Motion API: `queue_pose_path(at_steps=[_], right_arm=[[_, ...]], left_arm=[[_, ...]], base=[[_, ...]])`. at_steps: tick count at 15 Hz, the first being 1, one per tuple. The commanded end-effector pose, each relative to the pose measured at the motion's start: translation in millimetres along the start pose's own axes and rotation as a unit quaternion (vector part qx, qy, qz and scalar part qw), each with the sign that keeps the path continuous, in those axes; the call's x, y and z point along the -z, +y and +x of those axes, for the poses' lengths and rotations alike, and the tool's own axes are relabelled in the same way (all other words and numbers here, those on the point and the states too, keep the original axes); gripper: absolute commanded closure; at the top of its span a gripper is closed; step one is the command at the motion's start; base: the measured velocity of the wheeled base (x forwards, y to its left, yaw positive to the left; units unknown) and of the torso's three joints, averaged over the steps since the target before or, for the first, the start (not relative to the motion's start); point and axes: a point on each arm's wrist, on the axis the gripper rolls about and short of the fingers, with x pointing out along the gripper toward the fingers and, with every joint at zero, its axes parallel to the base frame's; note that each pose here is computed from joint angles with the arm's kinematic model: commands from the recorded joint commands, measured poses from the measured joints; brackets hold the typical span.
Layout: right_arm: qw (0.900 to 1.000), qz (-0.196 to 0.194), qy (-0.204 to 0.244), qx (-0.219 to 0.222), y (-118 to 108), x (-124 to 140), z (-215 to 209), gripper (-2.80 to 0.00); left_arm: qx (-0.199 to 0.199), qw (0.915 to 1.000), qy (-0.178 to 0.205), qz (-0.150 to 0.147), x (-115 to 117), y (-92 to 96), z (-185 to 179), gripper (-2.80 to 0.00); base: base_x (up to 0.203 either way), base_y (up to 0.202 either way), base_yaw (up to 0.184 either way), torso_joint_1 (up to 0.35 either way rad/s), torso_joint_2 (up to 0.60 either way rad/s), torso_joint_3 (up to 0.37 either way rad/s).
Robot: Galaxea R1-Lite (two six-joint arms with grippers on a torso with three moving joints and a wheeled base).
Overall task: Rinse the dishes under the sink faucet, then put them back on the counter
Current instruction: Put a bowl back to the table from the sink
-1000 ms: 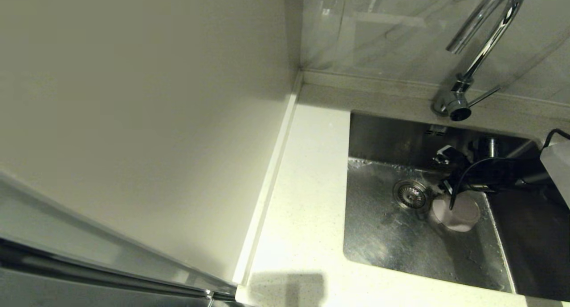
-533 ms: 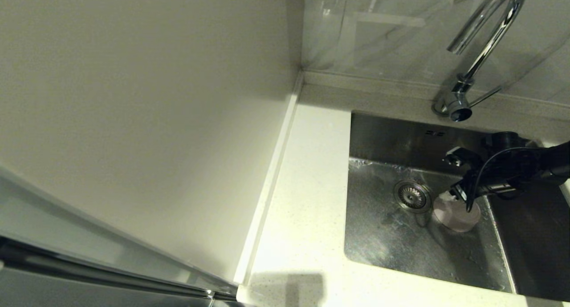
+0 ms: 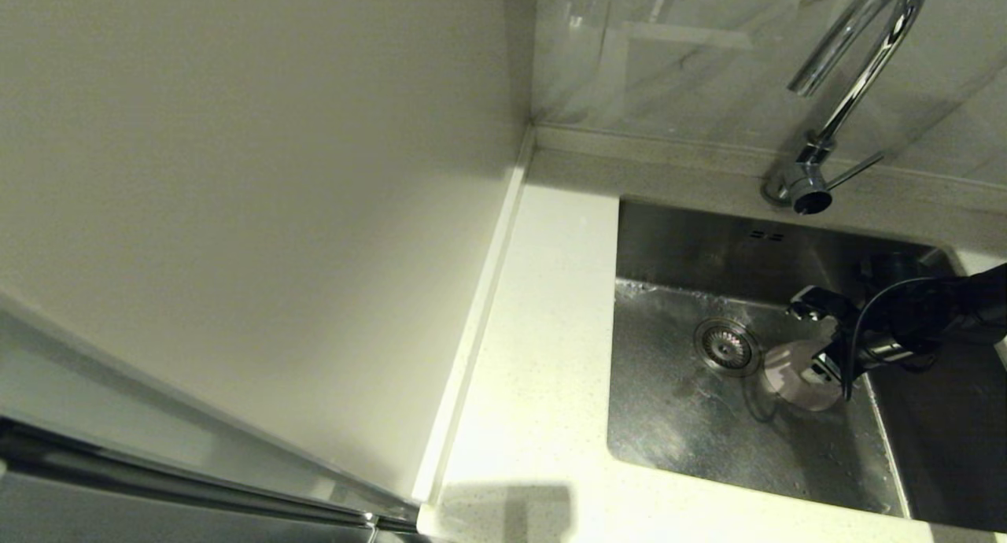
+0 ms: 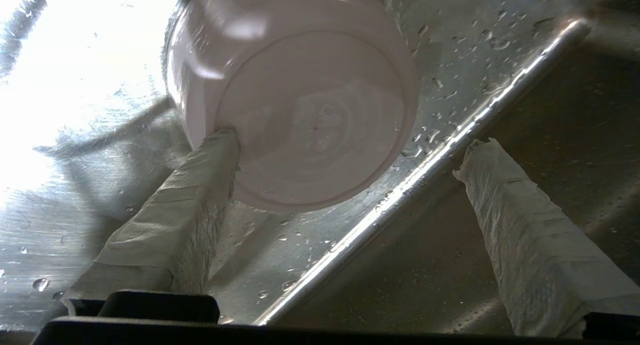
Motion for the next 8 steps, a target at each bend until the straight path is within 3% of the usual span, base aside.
queue_pose_path(at_steps=[1,5,8], right_arm=[[1.0,-0.008,0.021,-0.019,9.7,8.5,19.1,-2.8],[0.999,-0.013,0.011,-0.035,12.1,8.6,24.2,-2.8],[1.0,-0.01,-0.009,-0.019,7.2,3.2,23.6,-2.8]], left_arm=[[0.0,1.0,0.001,0.0,0.8,0.0,0.2,0.0],[0.0,1.0,0.001,0.0,0.5,0.0,0.1,0.0],[0.0,1.0,0.001,0.0,0.8,0.0,0.2,0.0]], base=[[0.0,0.0,0.0,0.0,0.0,0.0],[0.0,0.0,0.0,0.0,0.0,0.0],[0.0,0.0,0.0,0.0,0.0,0.0]])
